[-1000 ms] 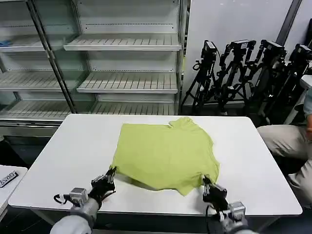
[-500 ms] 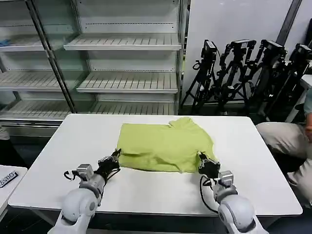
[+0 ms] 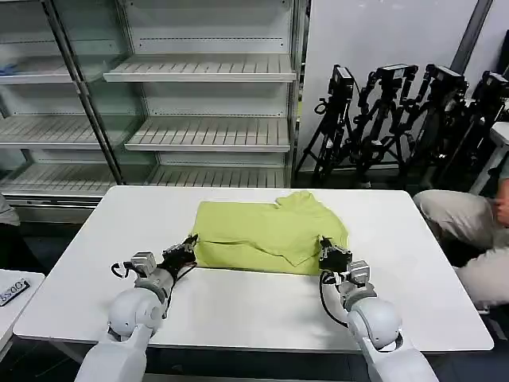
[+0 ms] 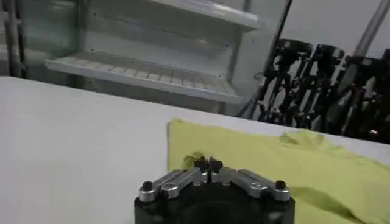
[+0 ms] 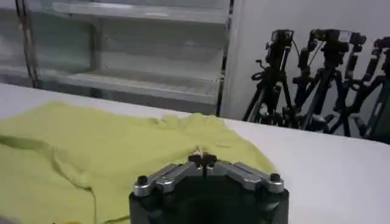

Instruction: Fold and organize the clothes.

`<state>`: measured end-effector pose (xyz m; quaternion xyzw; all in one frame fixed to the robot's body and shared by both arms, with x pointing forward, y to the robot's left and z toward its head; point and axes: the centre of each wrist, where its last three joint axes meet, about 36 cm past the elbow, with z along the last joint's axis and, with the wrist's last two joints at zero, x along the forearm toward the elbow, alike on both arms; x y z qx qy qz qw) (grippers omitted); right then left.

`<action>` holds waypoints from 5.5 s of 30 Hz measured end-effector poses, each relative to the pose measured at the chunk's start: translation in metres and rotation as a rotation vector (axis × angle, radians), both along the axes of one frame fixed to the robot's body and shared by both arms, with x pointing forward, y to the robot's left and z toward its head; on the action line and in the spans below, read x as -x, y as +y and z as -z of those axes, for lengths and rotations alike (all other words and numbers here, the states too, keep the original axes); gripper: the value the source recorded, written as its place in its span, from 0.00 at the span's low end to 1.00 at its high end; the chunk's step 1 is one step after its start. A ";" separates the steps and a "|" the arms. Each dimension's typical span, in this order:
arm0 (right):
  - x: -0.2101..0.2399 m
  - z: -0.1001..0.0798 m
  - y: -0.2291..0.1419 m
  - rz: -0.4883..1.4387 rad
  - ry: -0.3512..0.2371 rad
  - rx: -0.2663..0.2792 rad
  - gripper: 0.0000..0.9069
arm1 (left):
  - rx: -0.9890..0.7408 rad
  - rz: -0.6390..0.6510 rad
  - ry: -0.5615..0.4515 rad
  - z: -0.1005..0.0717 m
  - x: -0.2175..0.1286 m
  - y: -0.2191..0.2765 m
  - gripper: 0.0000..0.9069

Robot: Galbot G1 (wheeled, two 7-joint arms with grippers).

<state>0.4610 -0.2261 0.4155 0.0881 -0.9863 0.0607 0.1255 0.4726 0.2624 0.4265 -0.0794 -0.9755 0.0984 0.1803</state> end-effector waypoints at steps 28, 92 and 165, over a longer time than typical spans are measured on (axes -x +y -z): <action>0.056 -0.005 -0.031 0.089 0.108 -0.003 0.00 | -0.134 0.034 0.067 0.014 0.029 0.002 0.02; 0.133 -0.050 -0.025 0.070 0.032 -0.020 1.00 | -0.328 0.089 -0.015 -0.049 0.151 0.013 1.00; -0.123 -0.005 0.054 0.081 0.217 -0.161 0.00 | -0.176 0.134 0.103 0.002 -0.064 0.040 0.01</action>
